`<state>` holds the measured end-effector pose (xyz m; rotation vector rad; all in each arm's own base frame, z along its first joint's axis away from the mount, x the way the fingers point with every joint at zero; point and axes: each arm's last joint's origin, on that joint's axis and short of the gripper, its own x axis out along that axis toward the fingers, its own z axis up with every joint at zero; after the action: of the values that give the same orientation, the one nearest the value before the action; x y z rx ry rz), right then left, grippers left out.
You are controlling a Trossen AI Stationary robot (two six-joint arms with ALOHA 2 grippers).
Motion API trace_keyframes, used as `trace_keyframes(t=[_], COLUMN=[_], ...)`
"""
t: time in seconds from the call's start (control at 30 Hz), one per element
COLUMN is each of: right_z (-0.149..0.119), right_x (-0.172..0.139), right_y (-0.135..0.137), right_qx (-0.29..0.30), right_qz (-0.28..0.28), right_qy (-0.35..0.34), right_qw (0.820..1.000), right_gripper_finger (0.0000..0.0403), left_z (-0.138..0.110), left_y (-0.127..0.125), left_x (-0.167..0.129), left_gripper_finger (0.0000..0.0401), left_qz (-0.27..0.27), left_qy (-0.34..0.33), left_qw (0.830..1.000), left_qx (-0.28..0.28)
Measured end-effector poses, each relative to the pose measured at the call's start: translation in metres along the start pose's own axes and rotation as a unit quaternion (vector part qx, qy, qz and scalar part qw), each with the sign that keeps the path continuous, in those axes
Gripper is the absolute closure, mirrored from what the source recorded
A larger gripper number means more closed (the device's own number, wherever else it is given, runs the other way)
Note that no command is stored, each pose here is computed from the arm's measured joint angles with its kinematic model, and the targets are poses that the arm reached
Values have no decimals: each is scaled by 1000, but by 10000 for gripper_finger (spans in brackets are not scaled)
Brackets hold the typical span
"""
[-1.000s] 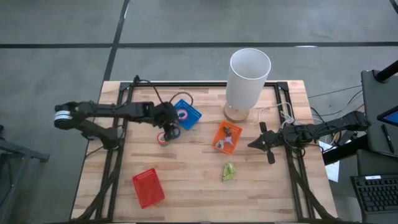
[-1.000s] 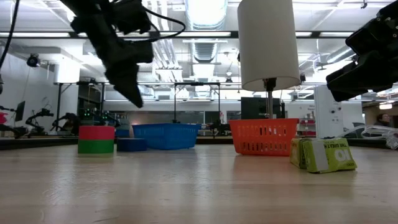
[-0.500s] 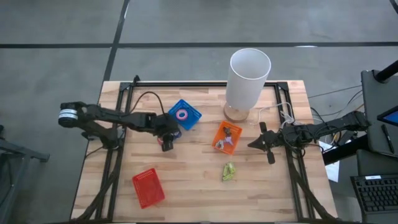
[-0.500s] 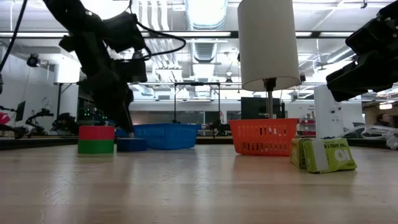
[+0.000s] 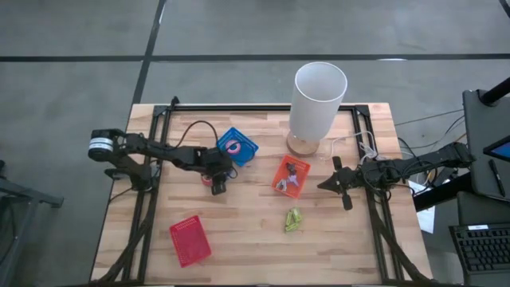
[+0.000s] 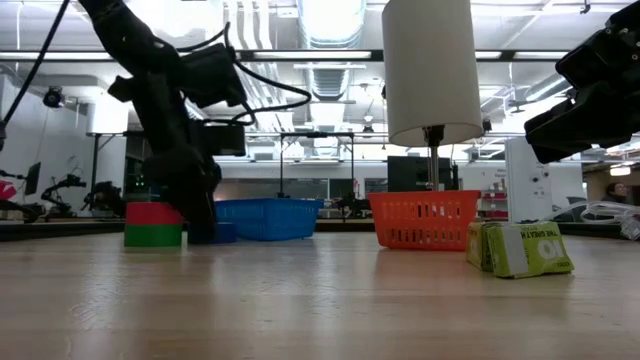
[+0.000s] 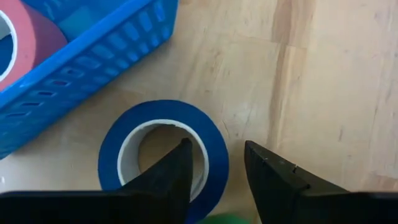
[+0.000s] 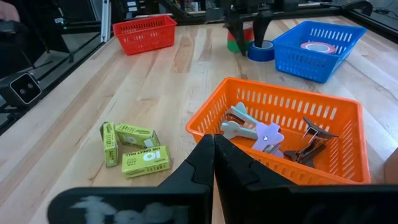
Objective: Pick and place Stapler, Stapler remover, tape
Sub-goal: Put the blue tape into the blue basket
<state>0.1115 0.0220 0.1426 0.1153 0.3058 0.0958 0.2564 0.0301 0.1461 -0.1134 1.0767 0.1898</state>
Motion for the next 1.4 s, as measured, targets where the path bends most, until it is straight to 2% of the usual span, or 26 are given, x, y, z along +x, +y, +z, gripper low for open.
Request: trace_keyframes(t=[0.1,0.3,0.47,0.57,0.73,0.87,1.0,1.1,1.2,1.4], right_z=[0,0,0,0,0,0,0,0,0,0], right_x=[0,0,0,0,0,0,0,0,0,0], right_y=[0,0,0,0,0,0,0,0,0,0], right_qx=[0,0,0,0,0,0,0,0,0,0], right_qz=[0,0,0,0,0,0,0,0,0,0], right_qy=[0,0,0,0,0,0,0,0,0,0], right_qw=[1000,1000,1000,1000,1000,1000,1000,1000,1000,1000], right_gripper_finger=[394,394,394,394,394,394,394,394,394,394], left_z=[2,6,10,14,28,46,63,72,74,73], left_y=[0,-1,-2,-5,-8,-7,-5,-1,8,31], left_x=[-2,-8,-19,-28,-46,-61,-69,-68,-60,-38], left_gripper_finger=[282,366,366,352,346,363,361,349,348,355], left_qz=[1,-12,-29,-45,-52,-19,25,34,43,57], left_qy=[0,-5,2,7,-33,-101,-160,-186,-174,-142], left_qw=[1000,1000,1000,999,998,994,986,981,984,986], left_qx=[0,1,-1,-10,4,32,44,35,20,-70])
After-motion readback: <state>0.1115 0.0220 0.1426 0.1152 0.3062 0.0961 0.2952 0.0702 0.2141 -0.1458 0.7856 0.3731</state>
